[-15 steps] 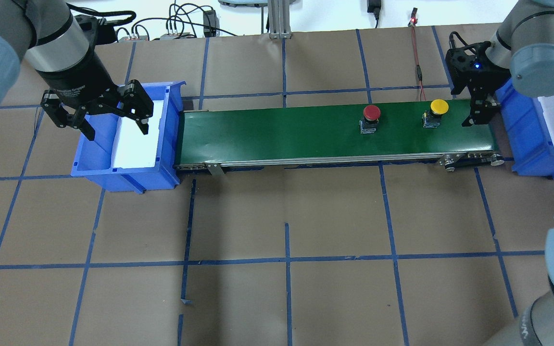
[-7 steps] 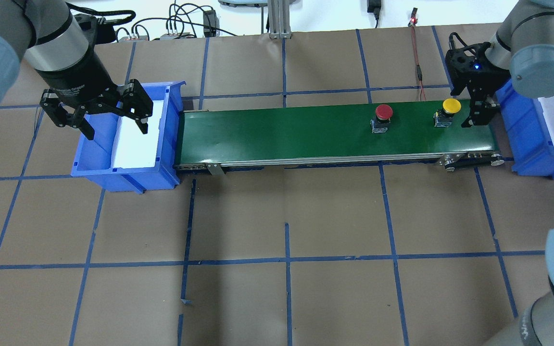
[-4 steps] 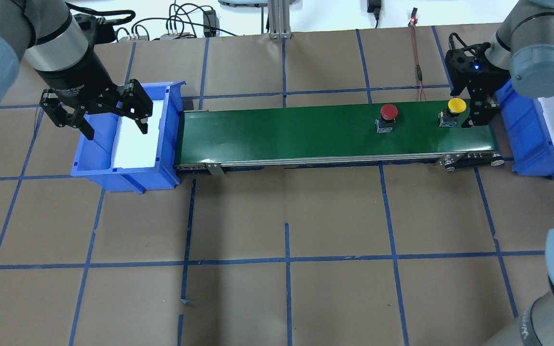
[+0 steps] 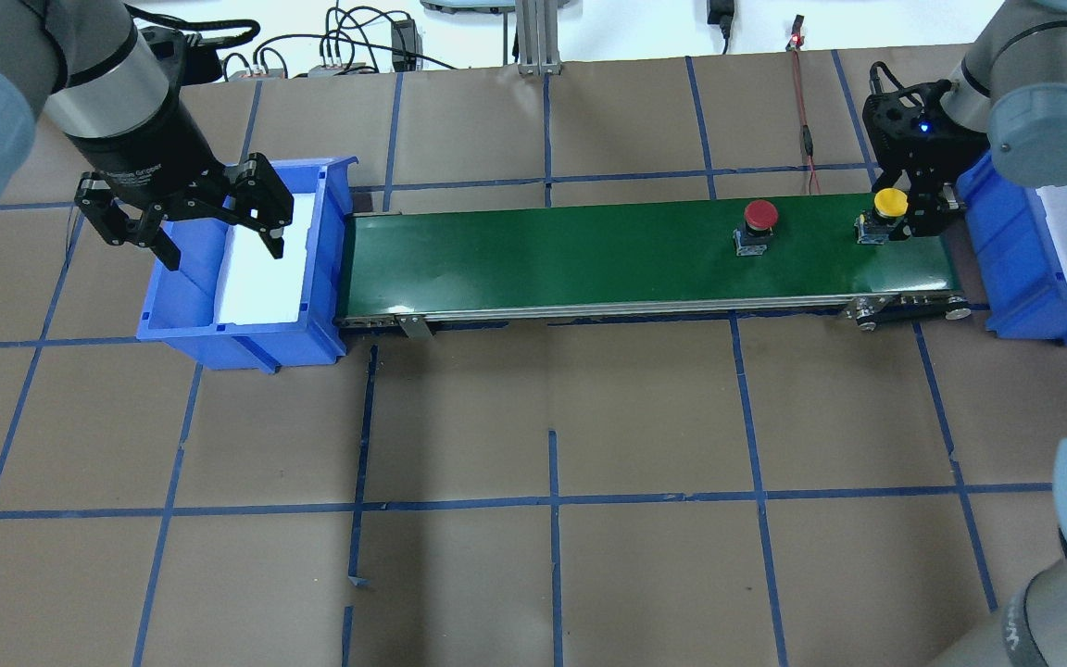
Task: Transport two buttons from left to right
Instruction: 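Lower the right gripper onto the arriving yellow button and grasp it, then carry the yellow button into the blue bin and release it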
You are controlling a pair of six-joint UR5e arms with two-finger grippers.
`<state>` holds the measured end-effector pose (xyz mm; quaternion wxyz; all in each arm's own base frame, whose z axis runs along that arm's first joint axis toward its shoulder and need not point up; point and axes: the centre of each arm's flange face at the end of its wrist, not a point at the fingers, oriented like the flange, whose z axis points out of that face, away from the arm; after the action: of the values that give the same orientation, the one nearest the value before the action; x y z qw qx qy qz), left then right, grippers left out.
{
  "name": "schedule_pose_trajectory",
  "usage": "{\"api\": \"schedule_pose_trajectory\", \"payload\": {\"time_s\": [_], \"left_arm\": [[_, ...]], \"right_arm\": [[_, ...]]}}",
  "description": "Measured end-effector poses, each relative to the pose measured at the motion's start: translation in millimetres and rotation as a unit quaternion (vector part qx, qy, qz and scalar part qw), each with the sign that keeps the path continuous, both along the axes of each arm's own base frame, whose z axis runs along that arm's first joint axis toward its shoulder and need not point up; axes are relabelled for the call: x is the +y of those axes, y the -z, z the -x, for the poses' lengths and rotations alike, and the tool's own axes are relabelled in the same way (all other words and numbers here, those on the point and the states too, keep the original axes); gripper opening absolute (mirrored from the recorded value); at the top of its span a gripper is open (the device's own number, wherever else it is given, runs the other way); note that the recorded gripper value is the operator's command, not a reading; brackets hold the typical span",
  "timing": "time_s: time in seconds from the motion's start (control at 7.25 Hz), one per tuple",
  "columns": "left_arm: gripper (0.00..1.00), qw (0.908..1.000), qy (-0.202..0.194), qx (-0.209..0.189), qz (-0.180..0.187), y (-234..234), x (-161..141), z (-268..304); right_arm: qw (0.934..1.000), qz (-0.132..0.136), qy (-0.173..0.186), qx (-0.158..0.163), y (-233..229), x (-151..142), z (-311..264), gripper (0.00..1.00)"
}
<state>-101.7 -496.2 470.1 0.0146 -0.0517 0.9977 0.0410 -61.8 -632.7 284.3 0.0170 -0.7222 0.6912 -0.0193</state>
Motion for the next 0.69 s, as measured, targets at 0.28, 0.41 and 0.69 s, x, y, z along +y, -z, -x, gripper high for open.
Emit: {"api": "schedule_pose_trajectory", "payload": {"time_s": [0.28, 0.41, 0.69], "left_arm": [[1.0, 1.0, 0.0, 0.0, 0.0, 0.3, -0.2, 0.0], [1.0, 1.0, 0.0, 0.0, 0.0, 0.1, -0.1, 0.0], [1.0, 1.0, 0.0, 0.0, 0.0, 0.5, -0.4, -0.1]], "right_arm": [[1.0, 0.003, -0.001, 0.001, -3.9, -0.7, 2.5, 0.08], [1.0, 0.006, 0.005, 0.001, -11.9, -0.6, 9.6, 0.08], [0.9995, 0.001, 0.032, 0.0, -60.6, -1.0, 63.1, 0.08]]}}
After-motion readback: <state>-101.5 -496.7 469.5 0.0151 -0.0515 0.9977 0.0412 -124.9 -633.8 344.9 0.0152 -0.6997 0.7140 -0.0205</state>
